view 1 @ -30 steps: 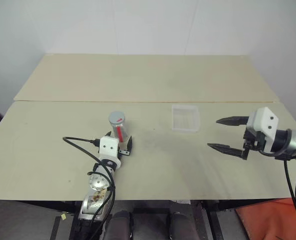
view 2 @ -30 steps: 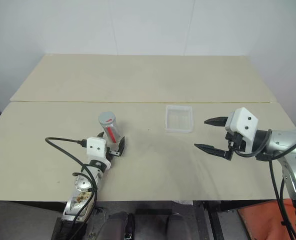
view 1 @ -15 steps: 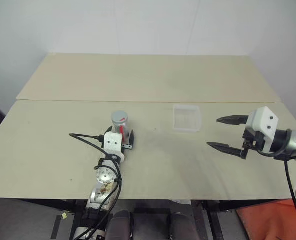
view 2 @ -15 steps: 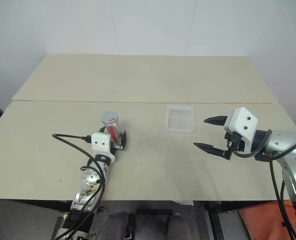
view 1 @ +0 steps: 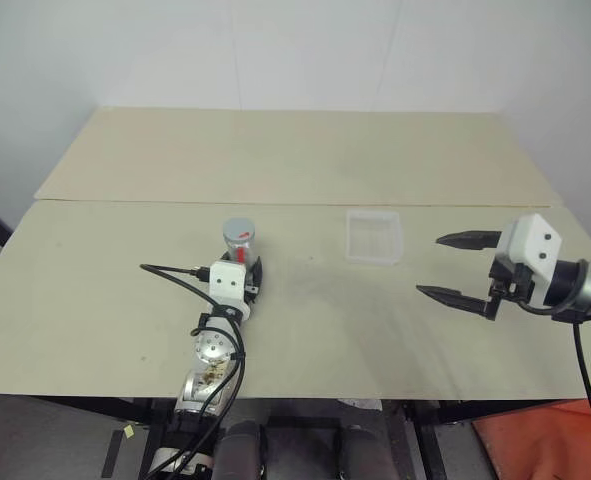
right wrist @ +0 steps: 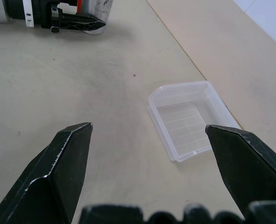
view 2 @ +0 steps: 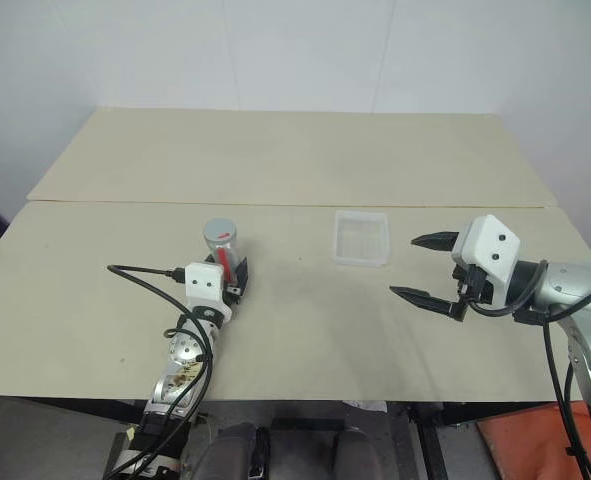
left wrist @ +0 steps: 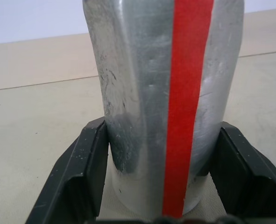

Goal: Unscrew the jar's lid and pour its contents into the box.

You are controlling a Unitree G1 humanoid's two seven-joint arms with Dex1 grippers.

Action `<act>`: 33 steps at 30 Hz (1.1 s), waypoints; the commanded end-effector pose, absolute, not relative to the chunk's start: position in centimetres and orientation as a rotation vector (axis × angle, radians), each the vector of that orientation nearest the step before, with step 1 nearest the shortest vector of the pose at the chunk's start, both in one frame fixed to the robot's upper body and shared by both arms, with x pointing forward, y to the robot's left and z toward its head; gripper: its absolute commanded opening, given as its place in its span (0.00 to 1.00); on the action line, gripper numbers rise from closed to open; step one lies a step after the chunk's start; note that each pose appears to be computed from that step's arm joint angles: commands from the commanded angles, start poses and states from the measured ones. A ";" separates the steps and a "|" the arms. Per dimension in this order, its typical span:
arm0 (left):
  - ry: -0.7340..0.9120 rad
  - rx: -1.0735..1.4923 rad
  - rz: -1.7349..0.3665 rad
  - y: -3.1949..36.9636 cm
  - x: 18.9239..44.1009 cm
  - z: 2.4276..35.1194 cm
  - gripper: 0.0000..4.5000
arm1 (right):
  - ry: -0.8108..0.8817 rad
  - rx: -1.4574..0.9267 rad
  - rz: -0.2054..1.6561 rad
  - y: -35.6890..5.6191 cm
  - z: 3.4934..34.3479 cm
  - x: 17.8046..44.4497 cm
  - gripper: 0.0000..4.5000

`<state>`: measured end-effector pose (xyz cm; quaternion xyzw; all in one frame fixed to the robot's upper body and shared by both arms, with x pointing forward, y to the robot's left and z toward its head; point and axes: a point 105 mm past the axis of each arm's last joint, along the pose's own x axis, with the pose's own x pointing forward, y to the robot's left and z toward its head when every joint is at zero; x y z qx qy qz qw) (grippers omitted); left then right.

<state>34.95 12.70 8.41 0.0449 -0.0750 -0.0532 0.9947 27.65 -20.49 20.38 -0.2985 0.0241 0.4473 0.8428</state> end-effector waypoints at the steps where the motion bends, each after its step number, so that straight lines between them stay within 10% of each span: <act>1: -0.271 0.031 -0.199 12.5 34.7 12.1 0.62 | -0.027 -0.669 0.939 -19.7 22.1 27.5 1.00; 13: -0.296 0.054 -0.735 9.6 31.3 16.6 0.61 | -0.298 -0.257 1.007 -10.4 24.9 27.8 1.00; 33: -0.268 0.128 -0.869 6.8 31.7 15.7 0.61 | -0.314 -0.107 0.950 -3.0 25.0 28.8 1.00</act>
